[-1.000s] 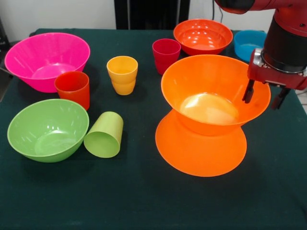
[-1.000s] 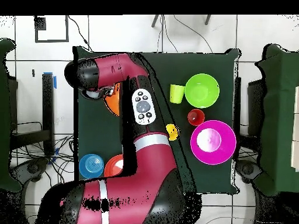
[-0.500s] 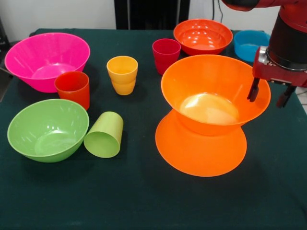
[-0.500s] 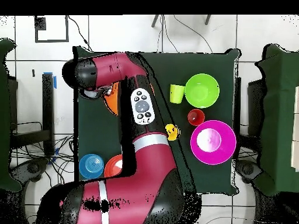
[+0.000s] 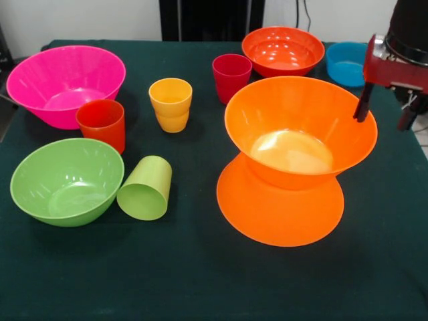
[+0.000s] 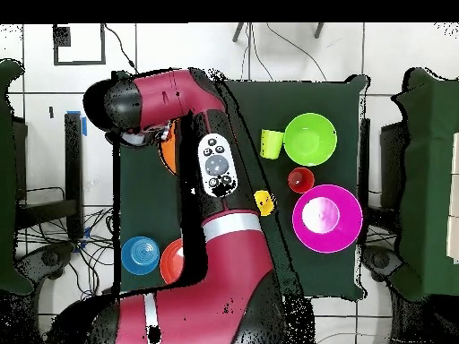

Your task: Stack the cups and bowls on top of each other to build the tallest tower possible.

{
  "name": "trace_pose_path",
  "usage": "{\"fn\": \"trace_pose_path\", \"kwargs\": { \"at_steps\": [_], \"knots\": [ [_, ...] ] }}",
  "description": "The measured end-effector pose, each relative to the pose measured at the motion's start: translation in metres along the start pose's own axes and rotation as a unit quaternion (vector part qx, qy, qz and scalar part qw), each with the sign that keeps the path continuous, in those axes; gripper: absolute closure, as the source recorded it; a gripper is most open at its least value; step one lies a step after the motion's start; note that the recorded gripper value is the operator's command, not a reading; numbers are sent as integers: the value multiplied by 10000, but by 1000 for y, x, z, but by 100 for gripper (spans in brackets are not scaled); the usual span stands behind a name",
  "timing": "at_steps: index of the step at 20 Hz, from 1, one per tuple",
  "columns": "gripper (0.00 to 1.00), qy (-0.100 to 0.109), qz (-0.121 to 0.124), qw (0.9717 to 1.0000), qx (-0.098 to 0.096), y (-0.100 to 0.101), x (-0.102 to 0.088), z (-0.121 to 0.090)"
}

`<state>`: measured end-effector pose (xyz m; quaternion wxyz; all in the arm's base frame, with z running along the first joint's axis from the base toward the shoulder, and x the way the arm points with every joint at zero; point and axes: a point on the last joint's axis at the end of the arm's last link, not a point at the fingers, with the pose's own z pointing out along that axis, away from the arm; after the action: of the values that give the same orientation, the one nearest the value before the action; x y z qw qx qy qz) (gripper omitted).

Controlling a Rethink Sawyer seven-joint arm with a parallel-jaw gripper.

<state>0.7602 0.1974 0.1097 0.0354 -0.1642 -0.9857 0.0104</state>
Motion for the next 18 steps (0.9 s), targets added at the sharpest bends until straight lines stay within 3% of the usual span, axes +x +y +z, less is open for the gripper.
{"fn": "trace_pose_path", "kwargs": {
  "at_steps": [9, 18],
  "knots": [
    [0, 78, 22, 9999, 92, -2, 2, -44],
    [0, -54, 90, 9999, -83, 2, 0, -89]
  ]
}}
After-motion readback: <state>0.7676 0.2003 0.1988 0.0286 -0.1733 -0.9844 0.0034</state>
